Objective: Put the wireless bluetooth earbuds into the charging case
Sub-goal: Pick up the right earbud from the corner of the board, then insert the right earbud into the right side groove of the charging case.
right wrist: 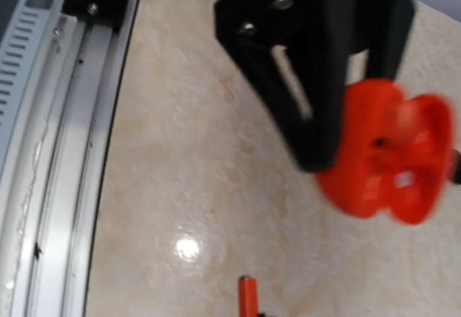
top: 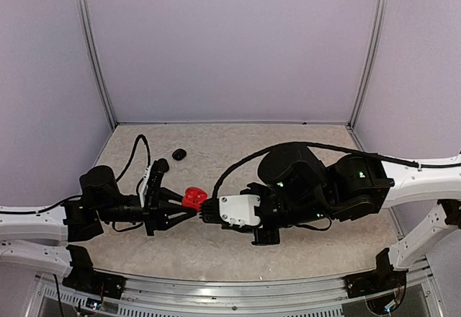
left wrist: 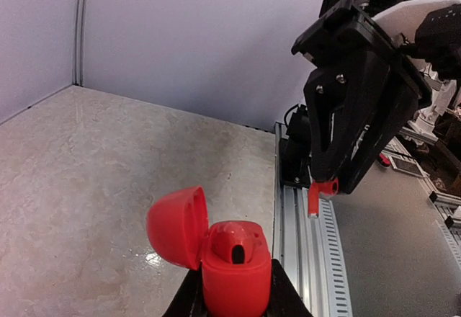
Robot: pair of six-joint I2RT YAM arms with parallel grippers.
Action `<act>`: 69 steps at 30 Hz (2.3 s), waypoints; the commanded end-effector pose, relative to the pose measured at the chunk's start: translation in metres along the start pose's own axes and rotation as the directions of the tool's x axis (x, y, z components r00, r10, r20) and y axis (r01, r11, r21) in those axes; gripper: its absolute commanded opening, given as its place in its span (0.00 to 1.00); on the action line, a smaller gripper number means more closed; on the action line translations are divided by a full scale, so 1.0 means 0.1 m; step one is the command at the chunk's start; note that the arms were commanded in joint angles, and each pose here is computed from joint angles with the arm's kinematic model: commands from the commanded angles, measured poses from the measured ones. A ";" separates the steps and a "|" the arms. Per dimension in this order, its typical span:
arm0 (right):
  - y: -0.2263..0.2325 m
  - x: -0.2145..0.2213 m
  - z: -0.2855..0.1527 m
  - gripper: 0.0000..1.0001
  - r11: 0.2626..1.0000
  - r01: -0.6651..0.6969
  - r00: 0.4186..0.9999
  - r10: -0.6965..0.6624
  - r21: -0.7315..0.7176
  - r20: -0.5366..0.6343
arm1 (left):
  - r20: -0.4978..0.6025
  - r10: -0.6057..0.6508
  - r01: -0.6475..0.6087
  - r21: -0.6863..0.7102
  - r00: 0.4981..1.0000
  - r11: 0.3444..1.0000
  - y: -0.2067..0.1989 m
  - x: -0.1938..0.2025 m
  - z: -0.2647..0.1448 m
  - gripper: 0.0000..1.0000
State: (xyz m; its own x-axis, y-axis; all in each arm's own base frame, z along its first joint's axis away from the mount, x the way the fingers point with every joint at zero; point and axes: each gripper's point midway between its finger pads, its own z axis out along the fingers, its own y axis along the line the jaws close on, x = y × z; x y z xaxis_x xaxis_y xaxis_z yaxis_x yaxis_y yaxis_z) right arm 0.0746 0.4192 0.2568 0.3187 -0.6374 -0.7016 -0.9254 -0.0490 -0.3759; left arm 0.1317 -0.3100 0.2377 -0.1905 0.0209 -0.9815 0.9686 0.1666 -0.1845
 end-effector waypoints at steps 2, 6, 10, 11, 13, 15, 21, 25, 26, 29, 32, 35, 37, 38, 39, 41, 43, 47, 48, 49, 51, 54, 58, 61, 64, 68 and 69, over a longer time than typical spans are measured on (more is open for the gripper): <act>-0.03 -0.02 -0.18 0.08 0.993 0.114 0.991 -0.111 0.042 -0.078 | -0.097 -0.036 0.050 0.138 0.995 0.989 -0.23 0.09 0.03 0.00; -0.08 -0.08 -0.24 0.08 0.982 0.175 0.982 -0.168 0.071 -0.090 | -0.146 -0.067 0.096 0.201 0.987 0.975 -0.33 0.16 0.04 0.00; -0.08 -0.07 -0.20 0.07 0.968 0.238 0.967 -0.229 0.073 -0.112 | -0.191 -0.085 0.132 0.249 0.978 0.959 -0.39 0.19 0.08 0.00; -0.08 -0.07 -0.19 0.07 0.966 0.248 0.964 -0.239 0.075 -0.113 | -0.197 -0.087 0.138 0.267 0.977 0.954 -0.42 0.19 0.08 0.00; -0.08 -0.08 -0.17 0.07 0.961 0.264 0.961 -0.255 0.077 -0.109 | -0.213 -0.094 0.156 0.297 0.973 0.942 -0.46 0.20 0.10 0.00; -0.09 -0.09 -0.17 0.07 0.957 0.280 0.957 -0.271 0.081 -0.107 | -0.219 -0.098 0.164 0.307 0.971 0.937 -0.47 0.20 0.11 0.00; -0.04 -0.11 -0.10 0.07 0.946 0.318 0.945 -0.312 0.056 -0.093 | -0.228 -0.100 0.177 0.349 0.969 0.920 -0.51 0.20 0.16 0.00; 0.03 -0.15 -0.08 0.07 0.944 0.330 0.942 -0.327 0.029 -0.068 | -0.224 -0.100 0.178 0.366 0.970 0.913 -0.53 0.17 0.18 0.00; 0.06 -0.15 -0.07 0.07 0.942 0.335 0.941 -0.333 0.020 -0.065 | -0.225 -0.098 0.178 0.370 0.969 0.912 -0.54 0.18 0.18 0.00; 0.14 -0.16 -0.03 0.07 0.940 0.341 0.939 -0.341 -0.012 -0.051 | -0.226 -0.096 0.179 0.384 0.969 0.906 -0.56 0.18 0.18 0.00; 0.20 -0.15 0.00 0.07 0.940 0.338 0.939 -0.340 -0.040 -0.043 | -0.225 -0.093 0.178 0.395 0.970 0.902 -0.58 0.17 0.18 0.00; 0.21 -0.16 0.01 0.07 0.938 0.343 0.938 -0.345 -0.045 -0.040 | -0.226 -0.089 0.175 0.401 0.970 0.899 -0.59 0.17 0.19 0.00; 0.22 -0.16 0.03 0.07 0.937 0.347 0.936 -0.349 -0.047 -0.039 | -0.226 -0.087 0.175 0.405 0.970 0.898 -0.59 0.18 0.20 0.00; 0.22 -0.17 0.03 0.07 0.936 0.348 0.936 -0.350 -0.048 -0.036 | -0.226 -0.086 0.174 0.407 0.970 0.897 -0.59 0.17 0.20 0.00; 0.23 -0.18 0.03 0.07 0.936 0.349 0.936 -0.351 -0.050 -0.033 | -0.225 -0.086 0.174 0.406 0.970 0.897 -0.59 0.17 0.20 0.00; 0.24 -0.18 0.04 0.08 0.935 0.351 0.935 -0.353 -0.058 -0.030 | -0.226 -0.084 0.173 0.409 0.971 0.896 -0.60 0.17 0.21 0.00; 0.27 -0.17 0.06 0.07 0.933 0.352 0.935 -0.355 -0.068 -0.029 | -0.226 -0.083 0.173 0.415 0.971 0.893 -0.61 0.17 0.21 0.00; 0.29 -0.16 0.09 0.07 0.933 0.352 0.934 -0.356 -0.076 -0.035 | -0.226 -0.077 0.170 0.429 0.971 0.887 -0.65 0.16 0.22 0.00; 0.30 -0.15 0.09 0.07 0.932 0.354 0.933 -0.357 -0.079 -0.037 | -0.230 -0.077 0.173 0.433 0.970 0.885 -0.66 0.17 0.22 0.00; 0.30 -0.15 0.10 0.08 0.932 0.355 0.933 -0.358 -0.078 -0.038 | -0.233 -0.077 0.175 0.435 0.969 0.883 -0.66 0.18 0.22 0.00; 0.30 -0.16 0.10 0.08 0.930 0.359 0.931 -0.363 -0.078 -0.037 | -0.237 -0.075 0.175 0.439 0.969 0.881 -0.67 0.19 0.23 0.00; 0.31 -0.16 0.11 0.07 0.928 0.365 0.929 -0.369 -0.076 -0.040 | -0.242 -0.069 0.173 0.441 0.968 0.881 -0.68 0.21 0.23 0.00; 0.31 -0.16 0.11 0.07 0.924 0.375 0.925 -0.378 -0.077 -0.040 | -0.254 -0.063 0.174 0.444 0.965 0.879 -0.68 0.24 0.24 0.00; 0.31 -0.17 0.12 0.07 0.920 0.385 0.921 -0.388 -0.073 -0.040 | -0.259 -0.053 0.170 0.454 0.965 0.874 -0.70 0.24 0.25 0.00; 0.30 -0.18 0.12 0.07 0.918 0.391 0.918 -0.394 -0.068 -0.041 | -0.275 -0.046 0.173 0.458 0.960 0.872 -0.72 0.27 0.26 0.00; 0.31 -0.19 0.12 0.07 0.914 0.401 0.914 -0.404 -0.064 -0.043 | -0.283 -0.043 0.174 0.459 0.958 0.871 -0.72 0.30 0.27 0.00; 0.30 -0.20 0.12 0.07 0.913 0.403 0.913 -0.405 -0.060 -0.042 | -0.283 -0.043 0.175 0.460 0.958 0.871 -0.72 0.30 0.27 0.00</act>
State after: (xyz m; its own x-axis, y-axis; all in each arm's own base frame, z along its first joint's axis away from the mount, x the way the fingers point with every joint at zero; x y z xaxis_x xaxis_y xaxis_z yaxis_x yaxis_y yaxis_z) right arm 0.0460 0.4245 0.2366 0.6307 -0.6350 -0.4461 -0.7530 -0.3620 -0.5494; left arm 0.0648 -0.3425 0.2039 -0.3247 0.3258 -0.8879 0.8761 -0.2502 -0.4121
